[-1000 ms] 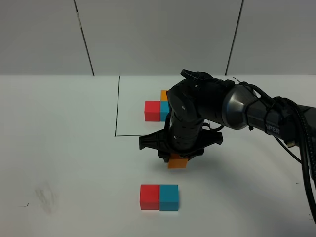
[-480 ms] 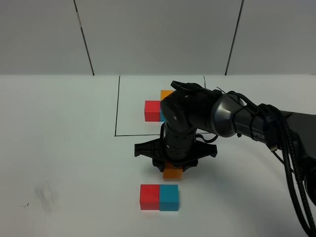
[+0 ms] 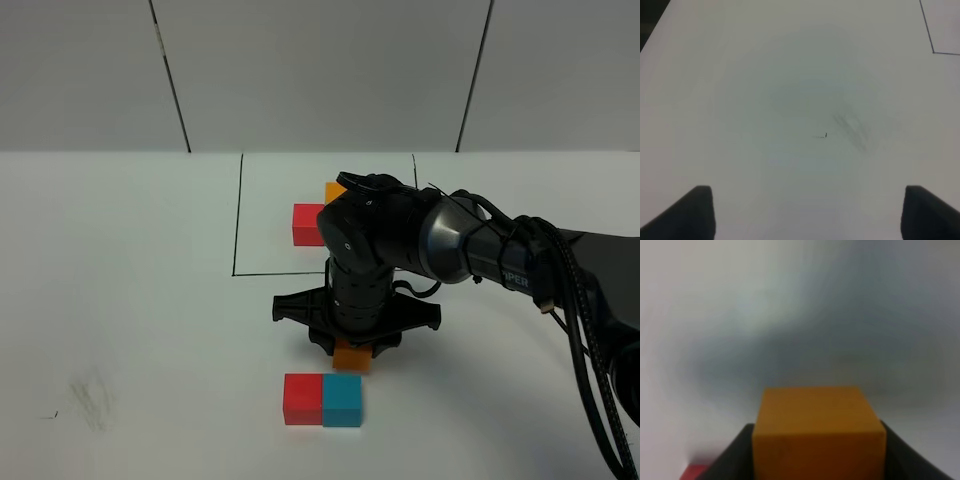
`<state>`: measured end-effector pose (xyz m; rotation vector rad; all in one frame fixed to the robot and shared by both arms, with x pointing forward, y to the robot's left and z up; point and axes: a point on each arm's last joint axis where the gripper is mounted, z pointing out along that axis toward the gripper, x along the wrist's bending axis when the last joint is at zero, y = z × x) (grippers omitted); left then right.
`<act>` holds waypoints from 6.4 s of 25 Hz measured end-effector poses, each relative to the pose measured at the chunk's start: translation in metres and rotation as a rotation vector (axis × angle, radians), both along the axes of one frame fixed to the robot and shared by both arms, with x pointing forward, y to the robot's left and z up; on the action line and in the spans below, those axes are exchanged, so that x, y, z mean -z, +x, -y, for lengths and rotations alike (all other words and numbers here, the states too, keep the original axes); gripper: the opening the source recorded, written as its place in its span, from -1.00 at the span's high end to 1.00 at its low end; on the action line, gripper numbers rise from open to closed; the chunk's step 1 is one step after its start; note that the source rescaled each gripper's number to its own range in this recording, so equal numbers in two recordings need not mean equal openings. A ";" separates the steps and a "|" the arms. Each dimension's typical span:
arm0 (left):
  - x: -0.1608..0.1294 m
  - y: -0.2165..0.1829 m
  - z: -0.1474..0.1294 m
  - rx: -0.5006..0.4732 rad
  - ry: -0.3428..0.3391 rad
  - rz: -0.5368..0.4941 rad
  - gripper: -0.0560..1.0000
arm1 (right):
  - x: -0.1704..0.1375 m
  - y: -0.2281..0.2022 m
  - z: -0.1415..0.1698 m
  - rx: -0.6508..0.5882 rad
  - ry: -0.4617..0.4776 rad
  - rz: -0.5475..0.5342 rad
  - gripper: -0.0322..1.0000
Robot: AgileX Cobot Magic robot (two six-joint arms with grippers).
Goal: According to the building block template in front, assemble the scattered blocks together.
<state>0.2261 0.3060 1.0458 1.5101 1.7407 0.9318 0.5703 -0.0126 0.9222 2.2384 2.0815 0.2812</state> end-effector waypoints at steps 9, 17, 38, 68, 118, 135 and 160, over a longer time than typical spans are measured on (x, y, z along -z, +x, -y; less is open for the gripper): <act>0.000 0.000 0.000 0.000 0.000 0.000 -0.98 | 0.000 -0.005 -0.006 -0.043 -0.031 0.025 0.47; 0.000 0.000 0.000 0.000 0.000 0.000 -0.98 | 0.009 -0.008 -0.010 -0.056 -0.047 0.014 0.47; 0.000 0.000 0.000 0.000 0.000 0.000 -0.98 | 0.026 -0.008 -0.012 -0.048 -0.057 -0.019 0.47; 0.000 0.000 0.000 0.000 0.000 0.000 -0.98 | 0.031 -0.008 -0.016 -0.109 -0.038 -0.033 0.48; 0.000 0.000 0.000 0.000 0.000 0.000 -0.98 | -0.270 -0.050 0.094 -0.406 -0.448 0.679 -0.16; 0.000 0.000 0.000 0.000 0.000 0.000 -0.98 | -0.355 -0.260 0.285 -0.422 -0.245 1.096 -0.98; 0.000 0.000 0.000 0.000 0.000 0.000 -0.98 | -0.194 -0.328 0.296 -0.550 0.122 0.818 0.04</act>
